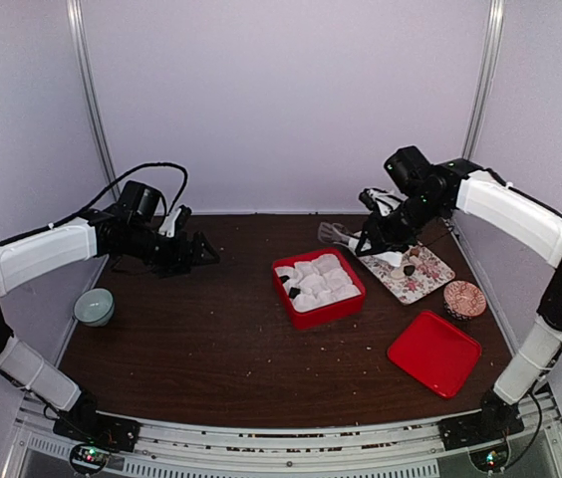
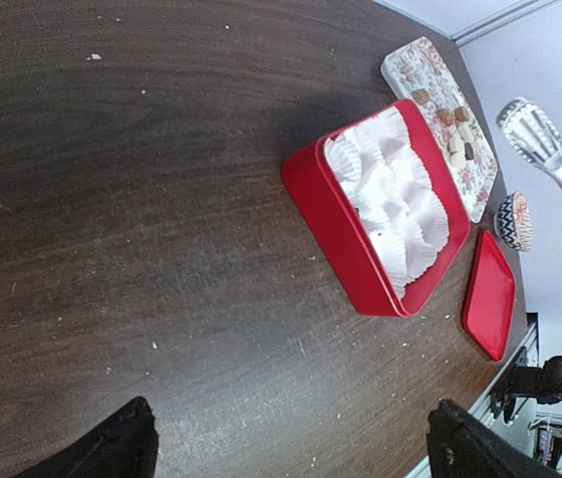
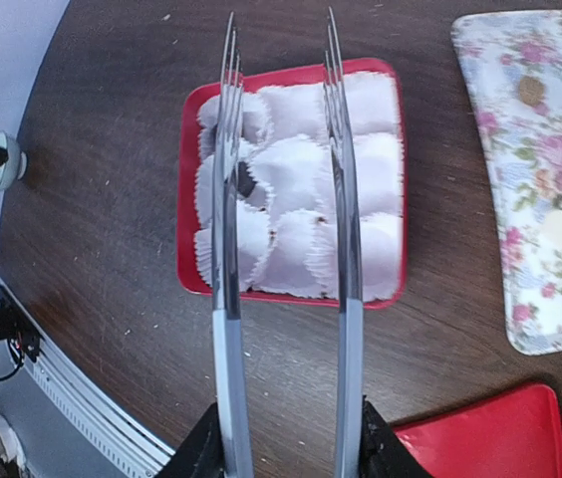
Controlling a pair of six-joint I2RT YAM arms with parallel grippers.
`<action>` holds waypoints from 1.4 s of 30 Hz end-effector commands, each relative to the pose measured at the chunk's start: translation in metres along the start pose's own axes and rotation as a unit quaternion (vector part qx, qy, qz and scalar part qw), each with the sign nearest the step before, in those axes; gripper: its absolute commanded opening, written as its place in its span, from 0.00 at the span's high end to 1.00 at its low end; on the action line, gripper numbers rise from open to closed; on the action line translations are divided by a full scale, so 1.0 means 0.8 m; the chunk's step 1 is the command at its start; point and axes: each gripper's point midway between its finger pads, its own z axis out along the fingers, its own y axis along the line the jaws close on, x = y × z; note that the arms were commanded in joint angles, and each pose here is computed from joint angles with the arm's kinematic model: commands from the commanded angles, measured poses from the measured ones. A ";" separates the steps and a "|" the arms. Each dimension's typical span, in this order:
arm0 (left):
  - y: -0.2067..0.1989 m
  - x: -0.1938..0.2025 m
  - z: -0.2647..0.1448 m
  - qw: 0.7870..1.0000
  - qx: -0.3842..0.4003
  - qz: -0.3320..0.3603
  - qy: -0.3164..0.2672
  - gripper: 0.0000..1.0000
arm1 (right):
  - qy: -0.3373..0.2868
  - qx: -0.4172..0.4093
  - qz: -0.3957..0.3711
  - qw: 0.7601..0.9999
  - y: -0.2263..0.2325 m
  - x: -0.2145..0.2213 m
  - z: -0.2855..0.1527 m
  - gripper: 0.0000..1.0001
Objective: Pack the chocolate
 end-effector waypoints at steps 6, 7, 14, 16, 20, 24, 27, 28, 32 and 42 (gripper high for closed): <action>-0.011 -0.020 -0.008 0.999 0.011 0.019 -0.023 0.03 | -0.033 0.128 0.105 0.986 -0.153 0.056 -0.081 0.61; -0.011 -0.020 -0.008 0.999 0.012 0.019 -0.024 0.03 | -0.029 0.140 0.117 0.983 -0.168 0.063 -0.084 0.61; -0.012 -0.021 -0.006 0.999 0.014 0.017 -0.023 0.03 | 0.013 0.189 0.160 0.969 -0.231 0.109 -0.075 0.61; -0.013 -0.023 -0.006 0.999 0.015 0.016 -0.025 0.03 | 0.023 0.190 0.164 0.968 -0.238 0.115 -0.066 0.61; -0.013 -0.024 -0.006 0.999 0.015 0.014 -0.026 0.03 | 0.031 0.187 0.165 0.968 -0.244 0.113 -0.051 0.61; -0.011 -0.023 -0.004 1.000 0.013 0.010 -0.024 0.03 | 0.044 0.181 0.162 0.969 -0.249 0.110 -0.038 0.61; -0.009 -0.023 -0.003 1.000 0.011 0.008 -0.023 0.03 | 0.056 0.181 0.158 0.969 -0.254 0.111 -0.029 0.61; -0.009 -0.023 -0.003 1.000 0.011 0.008 -0.023 0.03 | 0.058 0.180 0.157 0.969 -0.255 0.110 -0.027 0.60; -0.008 -0.021 -0.001 1.000 0.010 0.006 -0.021 0.03 | 0.060 0.171 0.157 0.971 -0.256 0.104 -0.018 0.60; -0.007 -0.022 0.002 1.000 0.009 0.004 -0.019 0.03 | 0.065 0.172 0.155 0.971 -0.264 0.089 -0.007 0.59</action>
